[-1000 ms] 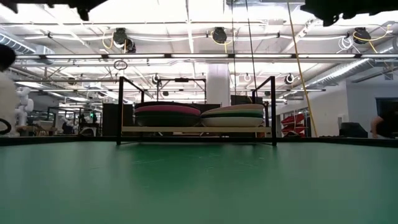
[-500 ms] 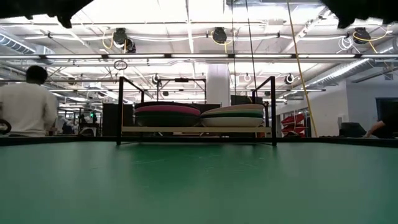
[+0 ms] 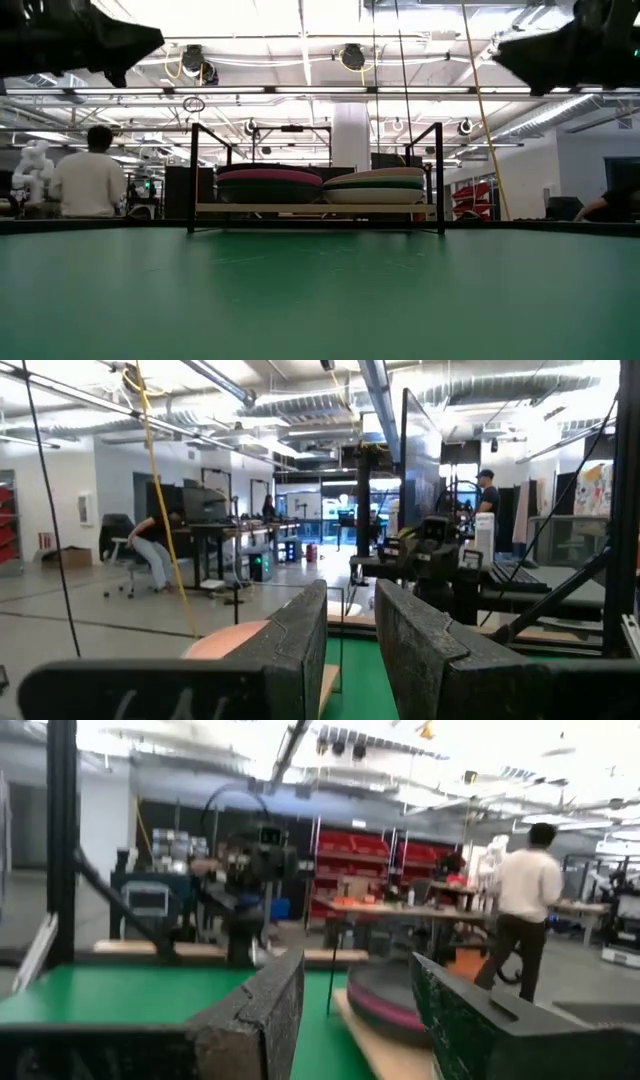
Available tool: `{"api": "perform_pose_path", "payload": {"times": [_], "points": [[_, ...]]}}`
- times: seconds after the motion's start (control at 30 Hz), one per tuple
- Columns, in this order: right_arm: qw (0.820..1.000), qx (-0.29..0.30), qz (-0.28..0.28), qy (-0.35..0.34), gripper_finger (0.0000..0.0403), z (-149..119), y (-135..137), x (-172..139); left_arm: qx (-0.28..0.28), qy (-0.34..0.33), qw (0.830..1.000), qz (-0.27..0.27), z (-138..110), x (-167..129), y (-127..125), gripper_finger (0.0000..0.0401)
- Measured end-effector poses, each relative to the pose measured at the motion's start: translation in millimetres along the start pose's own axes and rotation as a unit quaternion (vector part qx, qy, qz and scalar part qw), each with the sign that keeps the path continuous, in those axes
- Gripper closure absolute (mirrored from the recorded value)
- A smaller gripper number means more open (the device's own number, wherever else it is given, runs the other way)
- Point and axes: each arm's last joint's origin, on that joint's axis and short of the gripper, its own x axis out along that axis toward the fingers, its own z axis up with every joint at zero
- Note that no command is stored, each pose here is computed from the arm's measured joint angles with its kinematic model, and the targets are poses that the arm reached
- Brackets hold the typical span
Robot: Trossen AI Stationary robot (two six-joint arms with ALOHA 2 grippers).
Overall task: Place and stack plates onto a shelf
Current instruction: Return to Home Position
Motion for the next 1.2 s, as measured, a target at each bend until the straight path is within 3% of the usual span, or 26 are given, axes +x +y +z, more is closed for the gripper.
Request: {"api": "perform_pose_path", "payload": {"times": [0.3,0.63,0.87,1.2], "points": [[1.0,0.02,0.001,0.002,0.0264,-2.3,0.5,0.1,-0.01,0.022,1.0,-0.005,-32.6,-1.7,0.1,0.0309],[0.999,0.022,0.028,0.035,0.0395,-9.1,2.8,-0.2,-0.007,0.071,0.997,-0.011,-42.2,-2.7,-0.2,0.0311],[0.997,0.039,0.044,0.039,0.0401,-10.1,3.9,-0.4,-0.023,0.126,0.992,-0.019,-52.7,-4.8,-0.9,0.0391],[0.997,0.038,0.043,0.043,0.0396,-11.0,4.0,-0.5,-0.025,0.124,0.992,-0.019,-52.4,-4.7,-0.9,0.0391]]}}
